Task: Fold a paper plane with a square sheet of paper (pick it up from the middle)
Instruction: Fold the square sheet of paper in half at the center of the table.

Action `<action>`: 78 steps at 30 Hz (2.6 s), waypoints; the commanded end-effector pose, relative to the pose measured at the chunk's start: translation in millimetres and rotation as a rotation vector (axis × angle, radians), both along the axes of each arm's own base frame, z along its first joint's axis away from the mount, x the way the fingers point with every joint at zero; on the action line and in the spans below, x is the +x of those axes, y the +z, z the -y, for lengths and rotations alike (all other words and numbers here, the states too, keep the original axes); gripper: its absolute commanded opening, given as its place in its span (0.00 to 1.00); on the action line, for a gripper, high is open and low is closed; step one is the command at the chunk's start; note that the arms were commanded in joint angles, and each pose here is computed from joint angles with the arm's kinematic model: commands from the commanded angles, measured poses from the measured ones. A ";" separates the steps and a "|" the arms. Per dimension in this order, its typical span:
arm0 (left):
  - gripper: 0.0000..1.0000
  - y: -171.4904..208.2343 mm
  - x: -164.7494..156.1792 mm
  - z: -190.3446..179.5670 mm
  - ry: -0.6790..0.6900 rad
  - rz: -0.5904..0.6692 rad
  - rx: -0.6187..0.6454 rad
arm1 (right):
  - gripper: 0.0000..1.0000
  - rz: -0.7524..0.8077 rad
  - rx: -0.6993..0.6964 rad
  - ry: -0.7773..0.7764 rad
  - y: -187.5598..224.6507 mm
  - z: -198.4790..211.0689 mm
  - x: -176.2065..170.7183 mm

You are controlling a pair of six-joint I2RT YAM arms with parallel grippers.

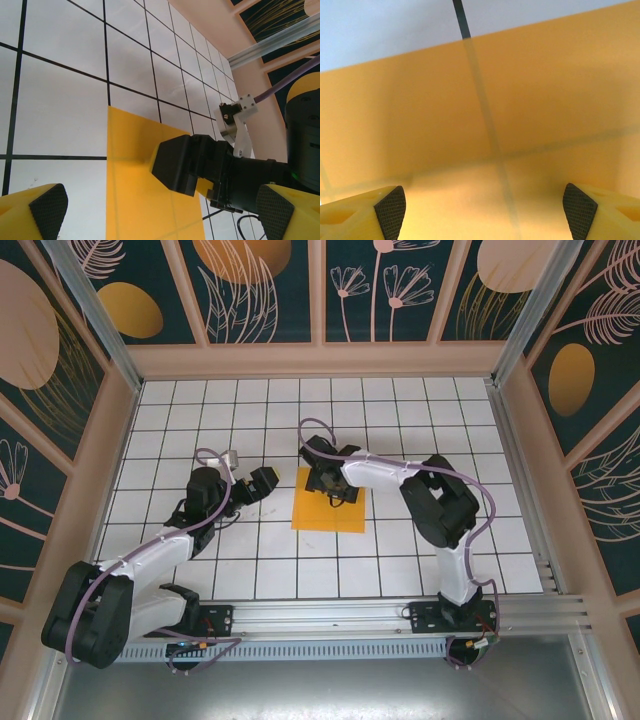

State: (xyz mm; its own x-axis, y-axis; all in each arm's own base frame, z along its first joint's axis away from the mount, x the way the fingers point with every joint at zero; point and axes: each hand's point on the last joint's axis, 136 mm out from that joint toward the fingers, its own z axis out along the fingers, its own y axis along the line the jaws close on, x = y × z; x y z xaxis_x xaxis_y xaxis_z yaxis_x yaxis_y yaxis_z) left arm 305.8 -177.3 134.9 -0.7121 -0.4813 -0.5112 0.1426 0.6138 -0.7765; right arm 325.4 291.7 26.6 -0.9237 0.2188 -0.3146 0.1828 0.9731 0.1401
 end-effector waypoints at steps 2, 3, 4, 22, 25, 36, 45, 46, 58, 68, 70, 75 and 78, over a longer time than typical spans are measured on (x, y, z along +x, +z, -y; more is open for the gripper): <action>0.99 9.1 2.0 4.1 -0.020 0.023 0.007 | 0.89 0.090 -0.075 0.097 32.7 -2.8 7.2; 0.99 9.7 2.1 3.9 -0.020 0.026 0.008 | 0.92 0.113 -0.074 0.125 36.9 -5.2 8.7; 0.99 9.1 1.6 3.7 -0.020 0.025 0.008 | 0.98 0.136 -0.074 0.164 39.5 -8.4 9.0; 0.99 2.4 2.4 -3.5 0.008 0.024 0.054 | 0.99 -0.041 -0.084 0.174 -2.0 -15.6 -6.4; 0.99 2.0 1.9 -3.8 0.009 0.024 0.057 | 0.99 -0.061 -0.114 0.145 -8.5 -10.3 -7.2; 0.99 0.9 1.0 -4.2 0.008 0.020 0.060 | 0.99 -0.173 -0.123 0.166 -53.4 1.7 -33.7; 0.99 0.4 0.5 -3.6 0.005 0.017 0.059 | 0.94 -0.168 -0.143 0.181 -56.3 6.5 -34.6; 0.99 -0.2 0.5 -4.2 0.007 0.016 0.060 | 0.94 -0.166 -0.144 0.185 -56.6 6.5 -34.2; 0.99 -2.6 -0.2 -4.6 0.009 0.008 0.062 | 0.88 -0.163 -0.135 0.194 -56.6 3.2 -32.3; 0.99 -2.0 -0.3 -3.9 0.006 0.005 0.060 | 0.72 -0.115 -0.110 0.224 -41.6 -5.0 -21.1; 0.99 -2.6 -0.3 -4.2 0.007 0.003 0.060 | 0.64 -0.101 -0.094 0.237 -36.5 -8.5 -18.2; 0.99 -1.9 0.3 -3.8 0.008 0.003 0.059 | 0.48 -0.049 -0.025 0.243 -14.3 -18.3 -9.8; 0.99 -1.4 1.1 -3.9 0.010 0.002 0.058 | 0.38 -0.015 0.033 0.232 4.0 -21.7 -4.3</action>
